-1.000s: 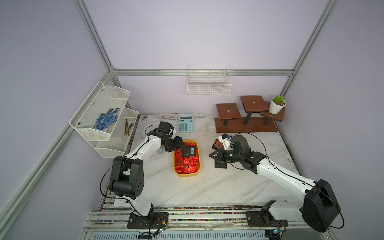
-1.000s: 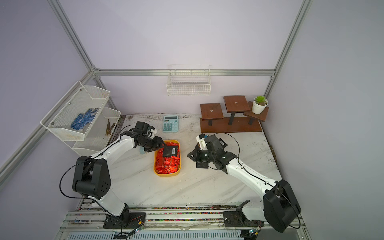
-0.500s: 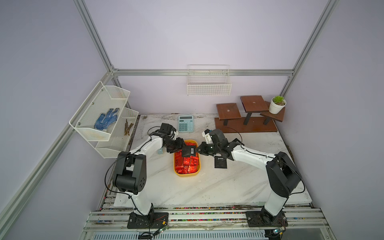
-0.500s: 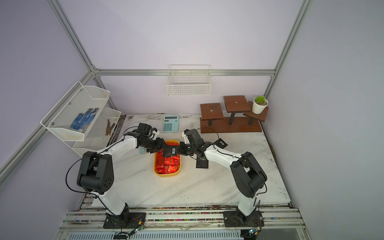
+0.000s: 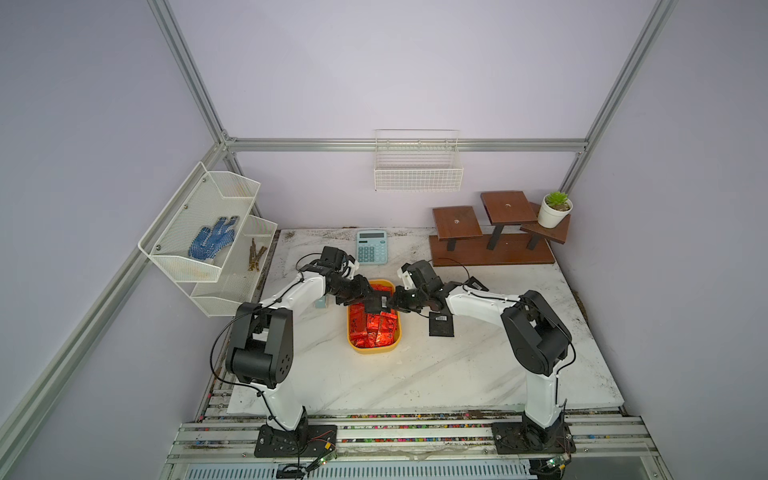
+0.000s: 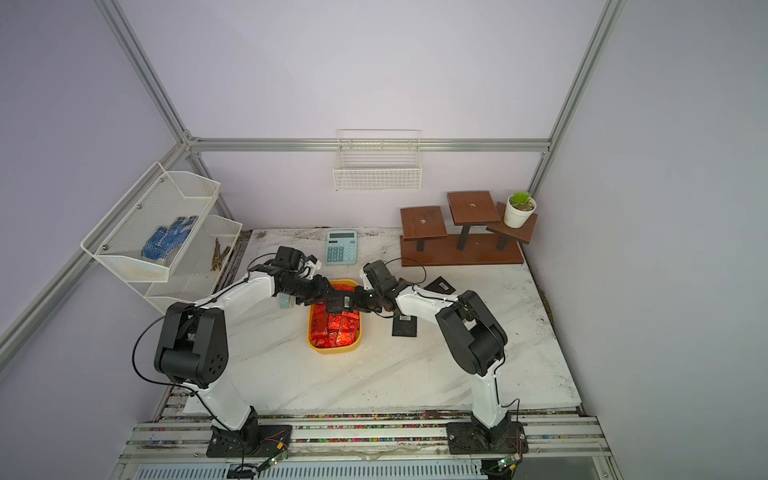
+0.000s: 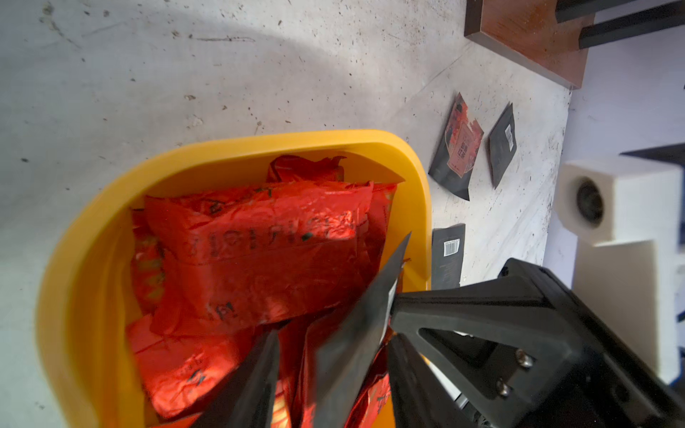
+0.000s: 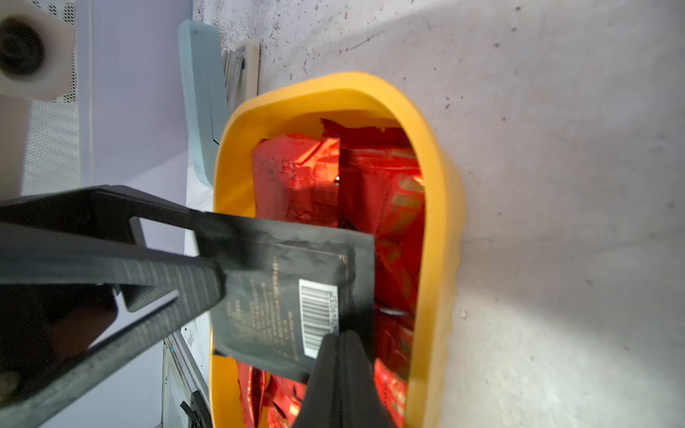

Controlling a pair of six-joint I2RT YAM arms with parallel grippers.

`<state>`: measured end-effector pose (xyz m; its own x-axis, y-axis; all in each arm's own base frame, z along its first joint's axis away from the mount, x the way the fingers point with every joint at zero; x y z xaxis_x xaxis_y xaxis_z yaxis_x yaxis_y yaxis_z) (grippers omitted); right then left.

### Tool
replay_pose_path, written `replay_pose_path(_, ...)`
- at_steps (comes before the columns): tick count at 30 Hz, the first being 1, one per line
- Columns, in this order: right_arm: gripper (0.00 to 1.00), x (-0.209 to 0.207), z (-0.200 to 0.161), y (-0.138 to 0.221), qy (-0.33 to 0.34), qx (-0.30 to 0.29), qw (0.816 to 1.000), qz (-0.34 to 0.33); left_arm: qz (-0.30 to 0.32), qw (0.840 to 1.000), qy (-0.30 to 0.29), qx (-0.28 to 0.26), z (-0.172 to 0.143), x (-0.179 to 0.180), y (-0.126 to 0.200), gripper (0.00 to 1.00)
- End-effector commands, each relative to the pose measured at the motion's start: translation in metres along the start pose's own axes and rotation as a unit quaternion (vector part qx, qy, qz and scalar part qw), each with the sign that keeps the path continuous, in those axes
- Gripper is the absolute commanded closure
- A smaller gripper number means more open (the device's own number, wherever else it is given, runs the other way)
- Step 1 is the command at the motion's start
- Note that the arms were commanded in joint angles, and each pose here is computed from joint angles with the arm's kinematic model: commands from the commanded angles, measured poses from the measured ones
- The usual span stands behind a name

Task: Take the tea bags out of the storage box
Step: Pick up the tea bag from the storage box.

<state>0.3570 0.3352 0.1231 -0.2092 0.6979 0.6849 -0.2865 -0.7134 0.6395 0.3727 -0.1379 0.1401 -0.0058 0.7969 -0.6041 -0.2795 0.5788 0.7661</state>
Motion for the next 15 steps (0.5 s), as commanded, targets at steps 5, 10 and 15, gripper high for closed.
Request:
replay_pose_path(5, 1.0, 0.004, 0.003, -0.003, 0.01, -0.002, 1.0, 0.004, -0.027, 1.0, 0.0, 0.011, -0.006, 0.002, -0.006, 0.66)
replay_pose_path(10, 1.0, 0.006, 0.003, -0.001, 0.013, -0.003, 1.0, 0.006, -0.024, 1.0, 0.003, 0.009, -0.009, 0.003, -0.003, 0.84)
replay_pose_path(15, 1.0, 0.021, 0.011, 0.021, 0.03, -0.024, 0.999, 0.014, -0.001, 1.0, 0.004, -0.001, -0.007, 0.001, 0.008, 0.94)
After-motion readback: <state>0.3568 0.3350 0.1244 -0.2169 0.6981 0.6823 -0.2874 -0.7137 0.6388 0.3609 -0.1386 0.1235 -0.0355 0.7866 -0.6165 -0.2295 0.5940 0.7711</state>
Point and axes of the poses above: each gripper's point midway between its finger pads, its own y axis back along the fingers, its own x axis along the line the jaws close on, z = x × y, the point moved 5 cm from there along y, back along the fingers, and after that the axes turned 1 degree about y, right-handed, at the moved point
